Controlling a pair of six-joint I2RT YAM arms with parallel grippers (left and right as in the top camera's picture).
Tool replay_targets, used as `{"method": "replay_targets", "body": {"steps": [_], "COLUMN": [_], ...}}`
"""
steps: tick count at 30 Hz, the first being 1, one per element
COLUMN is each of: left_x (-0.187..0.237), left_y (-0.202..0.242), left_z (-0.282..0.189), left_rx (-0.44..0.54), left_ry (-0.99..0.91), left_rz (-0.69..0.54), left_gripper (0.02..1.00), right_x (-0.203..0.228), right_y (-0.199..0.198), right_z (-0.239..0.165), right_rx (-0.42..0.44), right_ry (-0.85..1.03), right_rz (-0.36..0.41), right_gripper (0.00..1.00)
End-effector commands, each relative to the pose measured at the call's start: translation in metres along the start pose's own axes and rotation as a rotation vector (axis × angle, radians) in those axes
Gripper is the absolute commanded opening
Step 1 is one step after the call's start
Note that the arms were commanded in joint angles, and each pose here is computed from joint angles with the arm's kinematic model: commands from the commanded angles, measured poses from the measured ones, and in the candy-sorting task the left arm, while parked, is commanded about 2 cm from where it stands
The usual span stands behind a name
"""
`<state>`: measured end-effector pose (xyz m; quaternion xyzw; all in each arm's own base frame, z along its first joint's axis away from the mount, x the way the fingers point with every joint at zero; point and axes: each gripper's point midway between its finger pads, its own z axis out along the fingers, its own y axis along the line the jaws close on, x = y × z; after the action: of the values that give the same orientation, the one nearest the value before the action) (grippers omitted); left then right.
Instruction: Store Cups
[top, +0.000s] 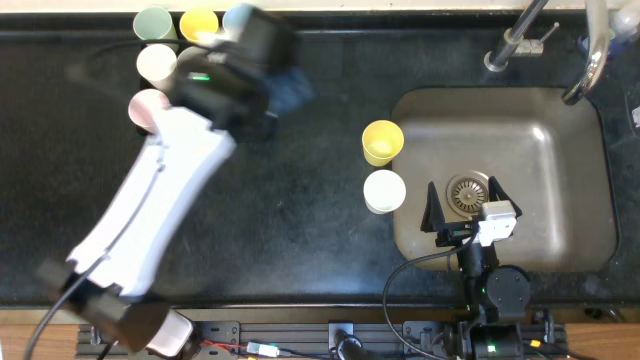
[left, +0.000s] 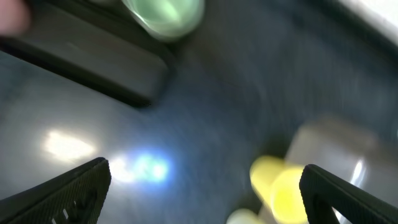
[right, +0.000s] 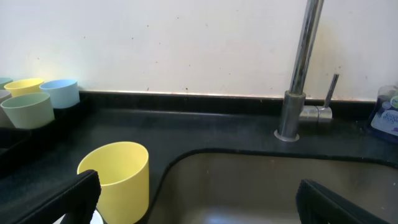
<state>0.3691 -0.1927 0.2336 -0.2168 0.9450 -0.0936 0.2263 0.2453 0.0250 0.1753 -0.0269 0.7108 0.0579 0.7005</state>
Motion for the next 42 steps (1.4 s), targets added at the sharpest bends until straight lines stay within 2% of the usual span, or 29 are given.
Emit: {"method": "replay_targets", "body": {"steps": [1,5,8,20,32,34,36,37,40,42], "left_x": [0.054,0.095,0.111,0.124,0.126,0.127,0.127,0.127,0.127,0.125], "left_y": [-0.046,-0.064,-0.07,-0.074,-0.081,-0.083,-0.084,-0.084,-0.084,-0.083], "left_z": [0.019,0.045,0.062,0.114,0.136,0.137,0.137,0.137,0.137,0.137], "left_rx": [0.035,0.017,0.0,-0.039,-0.029,-0.023,-0.018,-0.018,-0.018,-0.018], "left_ry": [0.116,0.206,0.227,0.24,0.231,0.231,0.229,0.228,0.229,0.227], "left_rz": [0.136,0.22,0.269,0.309,0.305,0.304,0.305,0.305,0.304,0.298], "left_gripper": [0.998,0.998,0.989,0.928,0.467,0.36,0.187,0.137,0.04,0.034], "right_x": [0.003,0.003,0.003,0.003,0.003,0.003,0.003,0.003,0.003,0.003], "right_y": [-0.002,-0.002,-0.002,-0.002,-0.002,-0.002,-0.002,-0.002,-0.002,-0.002], "right_z": [0.0,0.0,0.0,0.0,0.0,0.0,0.0,0.0,0.0,0.0], "right_rx": [0.011,0.011,0.011,0.011,0.011,0.011,0.011,0.011,0.011,0.011], "right_ry": [-0.003,-0.003,-0.002,-0.002,-0.002,-0.003,-0.002,-0.003,-0.003,-0.003], "right_rz": [0.004,0.004,0.004,0.004,0.004,0.004,0.004,0.005,0.004,0.004], "right_gripper": [0.998,0.996,0.996,0.998,0.998,0.998,0.998,0.998,0.998,0.998]}}
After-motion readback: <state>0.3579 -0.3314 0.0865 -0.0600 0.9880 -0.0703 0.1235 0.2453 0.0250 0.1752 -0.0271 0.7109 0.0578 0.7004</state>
